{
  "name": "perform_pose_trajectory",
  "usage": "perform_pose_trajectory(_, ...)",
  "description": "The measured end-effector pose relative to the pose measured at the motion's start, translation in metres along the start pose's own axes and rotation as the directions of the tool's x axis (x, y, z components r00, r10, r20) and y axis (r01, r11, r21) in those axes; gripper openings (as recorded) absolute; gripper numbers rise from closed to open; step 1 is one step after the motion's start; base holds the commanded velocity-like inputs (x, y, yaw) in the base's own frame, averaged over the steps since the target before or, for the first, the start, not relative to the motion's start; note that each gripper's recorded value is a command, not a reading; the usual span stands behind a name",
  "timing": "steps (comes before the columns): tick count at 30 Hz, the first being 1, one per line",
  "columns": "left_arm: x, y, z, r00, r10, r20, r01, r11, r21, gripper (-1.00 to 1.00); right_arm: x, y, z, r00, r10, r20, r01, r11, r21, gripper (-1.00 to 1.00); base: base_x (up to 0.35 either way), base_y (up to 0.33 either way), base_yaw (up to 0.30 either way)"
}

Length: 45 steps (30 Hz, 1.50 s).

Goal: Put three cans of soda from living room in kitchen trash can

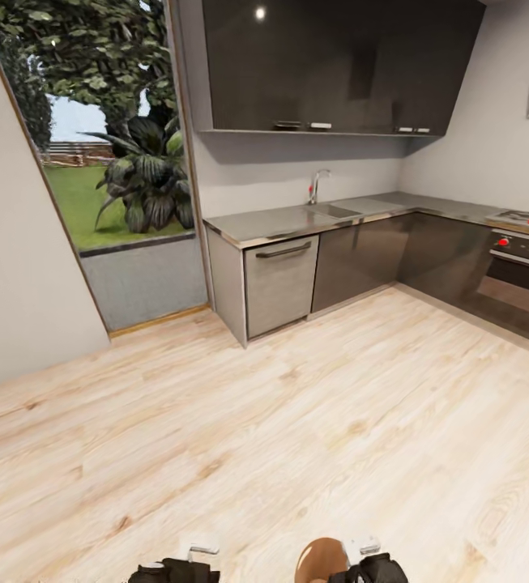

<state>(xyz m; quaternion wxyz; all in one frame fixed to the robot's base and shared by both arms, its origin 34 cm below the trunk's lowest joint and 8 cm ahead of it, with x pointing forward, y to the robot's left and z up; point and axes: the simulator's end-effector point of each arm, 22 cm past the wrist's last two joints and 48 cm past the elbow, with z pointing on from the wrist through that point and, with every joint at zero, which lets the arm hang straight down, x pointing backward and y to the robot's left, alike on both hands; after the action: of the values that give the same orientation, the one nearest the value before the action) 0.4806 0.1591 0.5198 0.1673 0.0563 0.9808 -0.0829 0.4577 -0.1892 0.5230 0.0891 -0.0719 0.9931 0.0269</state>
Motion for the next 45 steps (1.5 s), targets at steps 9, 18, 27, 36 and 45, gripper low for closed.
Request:
perform_pose_trajectory(9, -0.094, 0.004, -0.018, 0.999, 0.014, 0.035, -0.014, 1.0, -0.007, 1.0, -0.015, -0.01, 0.002, 1.0, 0.012, 0.002, -0.012, 1.0, 0.013, 1.0, 0.0, 0.0, 0.085)
perform_pose_trajectory(18, -0.165, 0.001, -0.057, 0.996, 0.03, 0.079, -0.03, 1.0, -0.009, 1.0, -0.024, -0.016, 0.005, 1.0, 0.01, 0.026, -0.011, 1.0, 0.025, 1.0, 0.0, 0.0, 0.009)
perform_pose_trajectory(27, -0.164, 0.002, -0.055, 0.998, 0.028, 0.055, -0.028, 1.0, -0.012, 1.0, -0.027, -0.032, 0.009, 0.998, 0.016, 0.063, -0.019, 0.999, 0.04, 1.0, 0.0, 0.0, 0.001)
perform_pose_trajectory(36, -0.173, 0.003, -0.059, 1.0, 0.027, 0.006, -0.027, 1.0, -0.012, 1.0, -0.022, -0.052, 0.011, 0.994, 0.087, 0.06, -0.091, 0.994, 0.053, 1.0, 0.0, 0.0, 0.0)
perform_pose_trajectory(45, -0.178, 0.005, -0.058, 0.999, 0.025, -0.031, -0.026, 1.0, -0.017, 1.0, -0.016, -0.064, 0.015, 0.993, 0.106, 0.047, -0.109, 0.992, 0.066, 1.0, 0.0, 0.0, 0.0)
